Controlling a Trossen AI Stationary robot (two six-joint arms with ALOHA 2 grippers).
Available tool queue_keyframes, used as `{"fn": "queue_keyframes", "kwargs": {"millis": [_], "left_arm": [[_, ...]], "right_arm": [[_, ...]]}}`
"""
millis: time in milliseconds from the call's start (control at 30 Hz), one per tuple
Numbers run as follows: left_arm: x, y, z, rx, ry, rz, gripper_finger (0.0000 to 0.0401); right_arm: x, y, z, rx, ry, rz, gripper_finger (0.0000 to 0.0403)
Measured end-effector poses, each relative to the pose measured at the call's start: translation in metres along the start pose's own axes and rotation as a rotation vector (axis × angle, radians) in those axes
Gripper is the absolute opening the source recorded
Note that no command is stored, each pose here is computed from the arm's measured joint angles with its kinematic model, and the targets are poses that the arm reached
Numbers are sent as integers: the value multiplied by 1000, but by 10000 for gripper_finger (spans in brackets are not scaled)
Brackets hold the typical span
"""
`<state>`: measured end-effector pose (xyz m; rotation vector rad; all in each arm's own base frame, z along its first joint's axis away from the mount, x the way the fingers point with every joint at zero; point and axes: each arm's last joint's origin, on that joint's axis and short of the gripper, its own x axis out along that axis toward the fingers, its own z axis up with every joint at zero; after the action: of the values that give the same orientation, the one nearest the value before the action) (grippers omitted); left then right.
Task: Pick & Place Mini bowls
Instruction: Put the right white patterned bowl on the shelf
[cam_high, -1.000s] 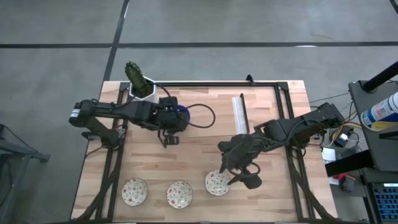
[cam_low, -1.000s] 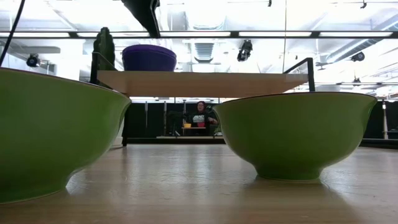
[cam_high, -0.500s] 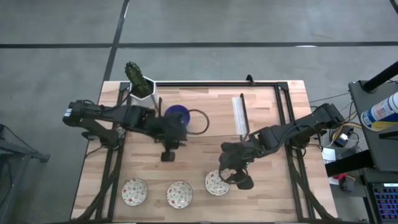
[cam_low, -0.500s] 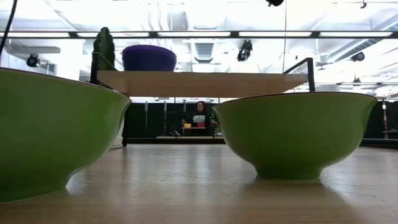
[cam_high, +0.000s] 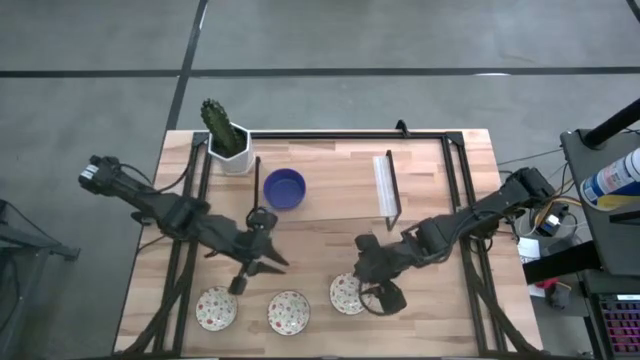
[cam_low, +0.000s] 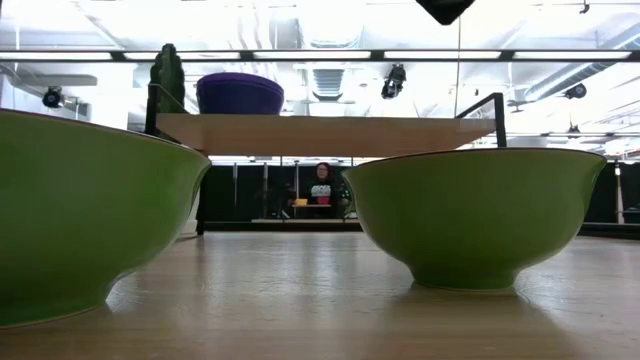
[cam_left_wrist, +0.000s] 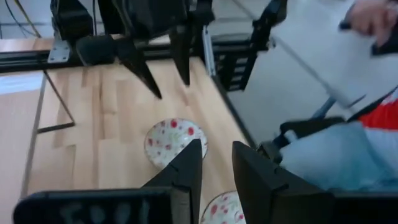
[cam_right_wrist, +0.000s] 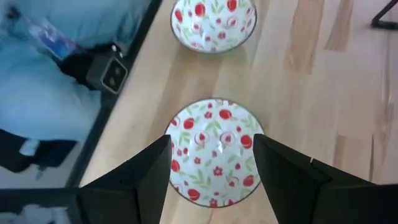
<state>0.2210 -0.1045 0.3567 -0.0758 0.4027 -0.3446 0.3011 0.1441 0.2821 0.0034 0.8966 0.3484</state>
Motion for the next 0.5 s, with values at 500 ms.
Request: {"fn": "queue_keyframes", "kwargs": {"millis": [500], "left_arm": [[-22, -12, -30, -17, -206, -59, 83]], "right_arm": [[47, 28, -33, -109, 100, -9, 221]]}}
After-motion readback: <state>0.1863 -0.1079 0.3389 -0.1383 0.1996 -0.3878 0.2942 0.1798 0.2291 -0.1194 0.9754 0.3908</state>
